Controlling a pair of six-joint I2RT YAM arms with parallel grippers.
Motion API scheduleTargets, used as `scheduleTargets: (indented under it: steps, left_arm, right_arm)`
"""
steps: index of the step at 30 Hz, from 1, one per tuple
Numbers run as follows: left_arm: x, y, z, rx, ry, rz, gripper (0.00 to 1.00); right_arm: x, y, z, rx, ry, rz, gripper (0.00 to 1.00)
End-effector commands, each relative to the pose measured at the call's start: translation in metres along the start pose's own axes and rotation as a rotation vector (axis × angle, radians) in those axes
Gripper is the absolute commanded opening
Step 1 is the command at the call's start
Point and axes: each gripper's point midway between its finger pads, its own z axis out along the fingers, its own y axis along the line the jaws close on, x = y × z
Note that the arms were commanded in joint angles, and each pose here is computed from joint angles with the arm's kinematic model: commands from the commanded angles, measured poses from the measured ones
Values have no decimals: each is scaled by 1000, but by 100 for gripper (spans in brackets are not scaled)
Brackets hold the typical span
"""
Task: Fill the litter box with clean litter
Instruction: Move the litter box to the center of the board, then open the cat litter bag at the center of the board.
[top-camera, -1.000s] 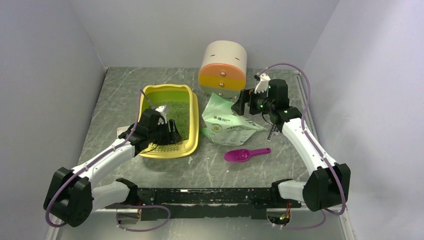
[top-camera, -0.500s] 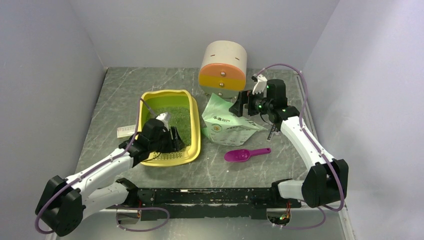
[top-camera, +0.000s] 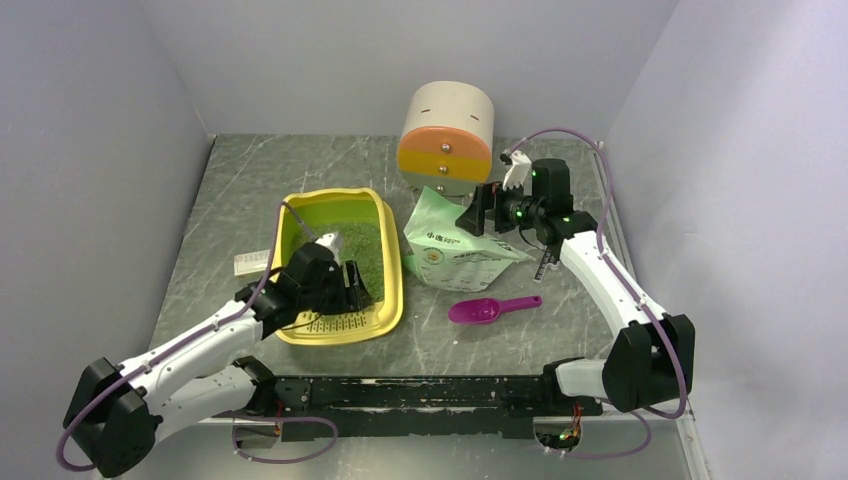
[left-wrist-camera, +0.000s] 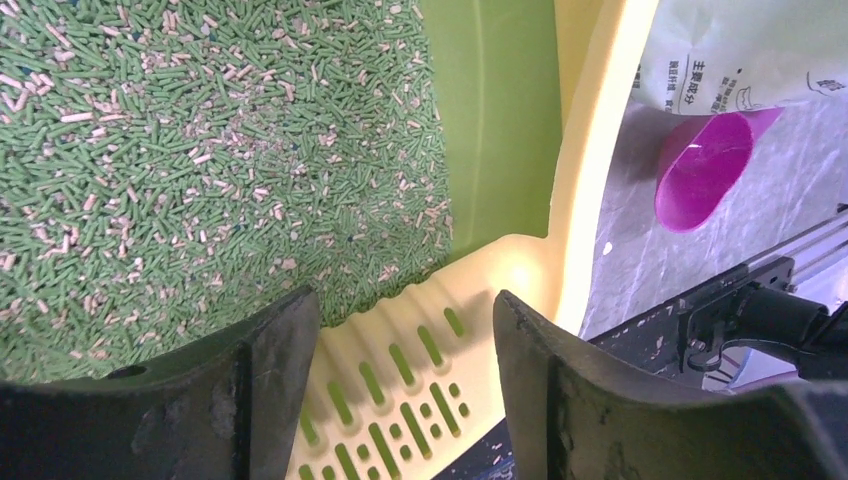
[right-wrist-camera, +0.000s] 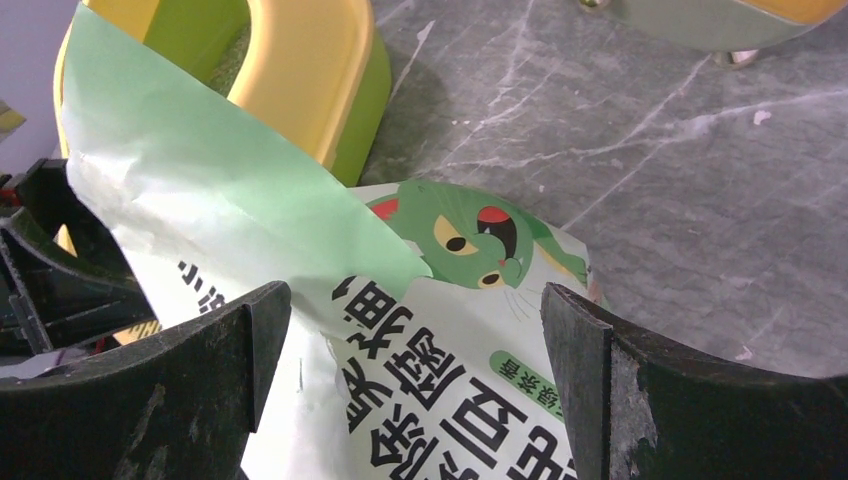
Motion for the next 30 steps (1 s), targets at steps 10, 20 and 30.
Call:
scheduleTargets:
  steps: [10,20,30]
  left_arm:
    - [-102,-61,-18,14,-93,242,80]
    - [-187,-163,-29,550,-166,457,80]
    - [-172,-196,-18,872,-46,629,77]
  right_arm:
    - [-6,25,-7,-128,-8,-49,100]
    - [-10,15,-20,-26,-21,-70,100]
    - [-6,23,-24,-62,-15,-65,100]
